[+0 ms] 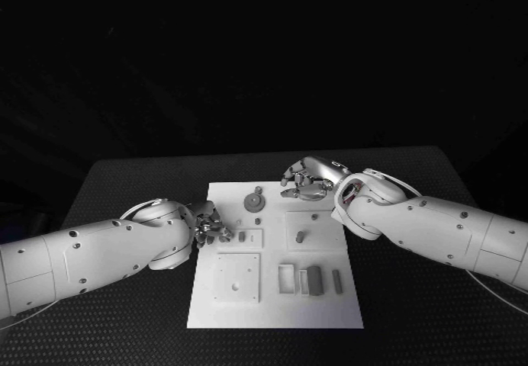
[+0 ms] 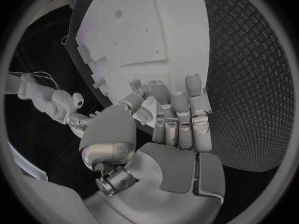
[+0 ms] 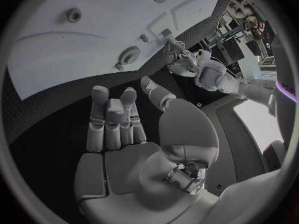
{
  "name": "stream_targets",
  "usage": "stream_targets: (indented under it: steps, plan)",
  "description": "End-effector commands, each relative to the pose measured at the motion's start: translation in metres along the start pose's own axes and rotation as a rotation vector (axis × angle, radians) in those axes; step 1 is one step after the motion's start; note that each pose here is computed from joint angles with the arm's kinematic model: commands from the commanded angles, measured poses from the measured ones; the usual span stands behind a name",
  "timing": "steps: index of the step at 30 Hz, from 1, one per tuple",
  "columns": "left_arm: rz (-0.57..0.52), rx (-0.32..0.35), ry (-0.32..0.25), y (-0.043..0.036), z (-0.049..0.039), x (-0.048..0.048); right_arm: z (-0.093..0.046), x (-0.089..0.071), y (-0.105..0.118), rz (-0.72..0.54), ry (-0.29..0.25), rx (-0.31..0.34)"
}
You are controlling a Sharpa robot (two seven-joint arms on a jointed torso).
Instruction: Assemble the parts on the task board
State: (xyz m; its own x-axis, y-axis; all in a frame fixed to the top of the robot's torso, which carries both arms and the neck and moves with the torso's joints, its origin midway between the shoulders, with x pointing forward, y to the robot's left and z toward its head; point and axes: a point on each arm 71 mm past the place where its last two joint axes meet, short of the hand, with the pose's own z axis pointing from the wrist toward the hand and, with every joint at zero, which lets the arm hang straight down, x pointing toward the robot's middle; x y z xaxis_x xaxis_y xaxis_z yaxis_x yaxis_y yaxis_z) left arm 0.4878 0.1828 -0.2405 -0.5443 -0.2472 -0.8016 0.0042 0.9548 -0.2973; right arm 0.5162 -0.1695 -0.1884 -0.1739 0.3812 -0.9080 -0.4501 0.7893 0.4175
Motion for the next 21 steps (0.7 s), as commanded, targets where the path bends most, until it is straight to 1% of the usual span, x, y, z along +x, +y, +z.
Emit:
stream_targets:
  steps: [1, 21]
  plan:
    - [0.01, -0.005, 0.035, -0.0002, 0.0002, 0.0081, -0.0001, 0.0007, 0.0007, 0.0, 0.009, -0.008]
    - [0.009, -0.008, 0.033, 0.0008, 0.0002, 0.0079, -0.0002, 0.0007, 0.0004, 0.0, 0.009, -0.008]
